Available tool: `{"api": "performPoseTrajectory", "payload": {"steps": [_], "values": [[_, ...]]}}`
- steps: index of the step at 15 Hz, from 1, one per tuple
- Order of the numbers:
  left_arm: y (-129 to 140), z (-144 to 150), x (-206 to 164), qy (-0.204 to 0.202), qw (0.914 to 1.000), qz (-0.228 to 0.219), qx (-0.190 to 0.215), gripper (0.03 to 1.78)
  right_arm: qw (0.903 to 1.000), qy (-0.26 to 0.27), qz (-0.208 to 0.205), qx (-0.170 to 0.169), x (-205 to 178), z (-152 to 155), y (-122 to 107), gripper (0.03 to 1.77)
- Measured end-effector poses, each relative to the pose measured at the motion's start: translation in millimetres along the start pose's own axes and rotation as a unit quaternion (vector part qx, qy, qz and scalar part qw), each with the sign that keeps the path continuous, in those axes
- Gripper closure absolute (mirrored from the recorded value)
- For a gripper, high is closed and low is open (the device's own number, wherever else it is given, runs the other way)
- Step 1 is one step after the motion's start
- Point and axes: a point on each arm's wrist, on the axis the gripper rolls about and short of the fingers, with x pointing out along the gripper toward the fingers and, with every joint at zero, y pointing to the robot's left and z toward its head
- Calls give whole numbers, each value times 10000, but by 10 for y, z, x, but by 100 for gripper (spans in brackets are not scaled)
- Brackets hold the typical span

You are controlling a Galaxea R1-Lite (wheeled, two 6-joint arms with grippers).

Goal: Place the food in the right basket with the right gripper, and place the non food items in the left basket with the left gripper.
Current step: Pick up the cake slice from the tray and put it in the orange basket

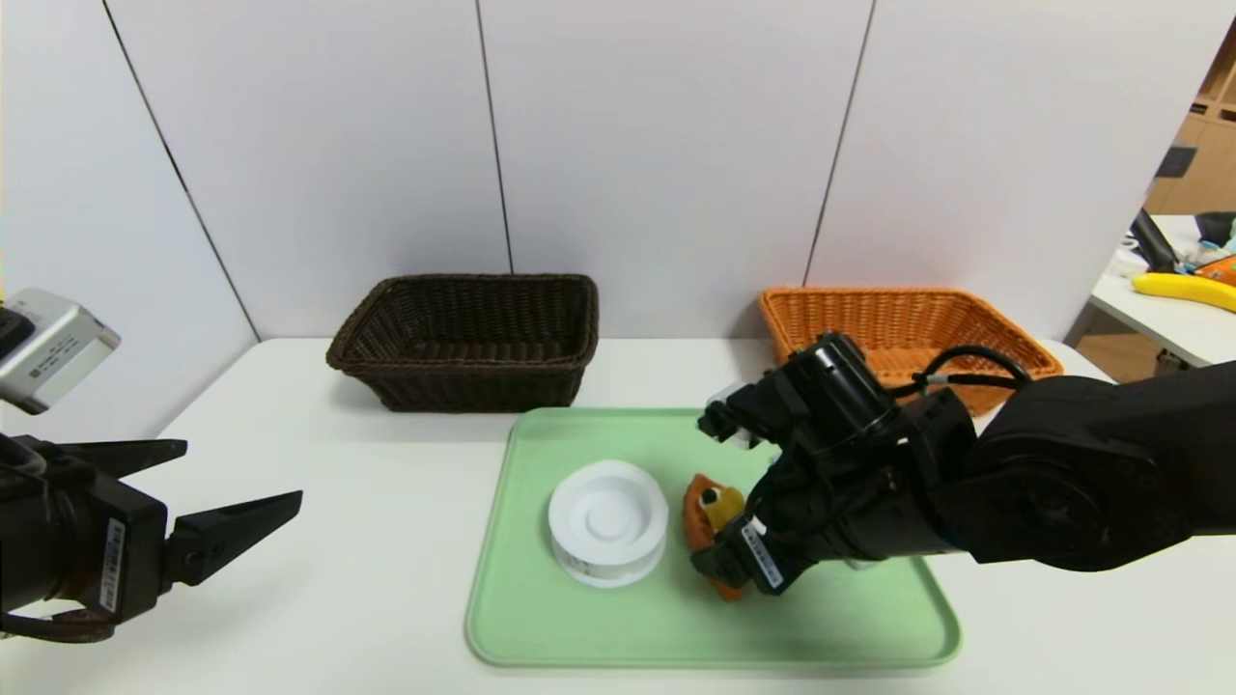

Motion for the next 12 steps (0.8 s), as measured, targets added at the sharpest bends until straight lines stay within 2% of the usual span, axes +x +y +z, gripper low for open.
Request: {"api": "performPoseTrajectory", "payload": {"steps": [12], "values": [[-2,-19,8,38,10000,-1,2,12,10000,39,20,-21,107,31,21,10]]}}
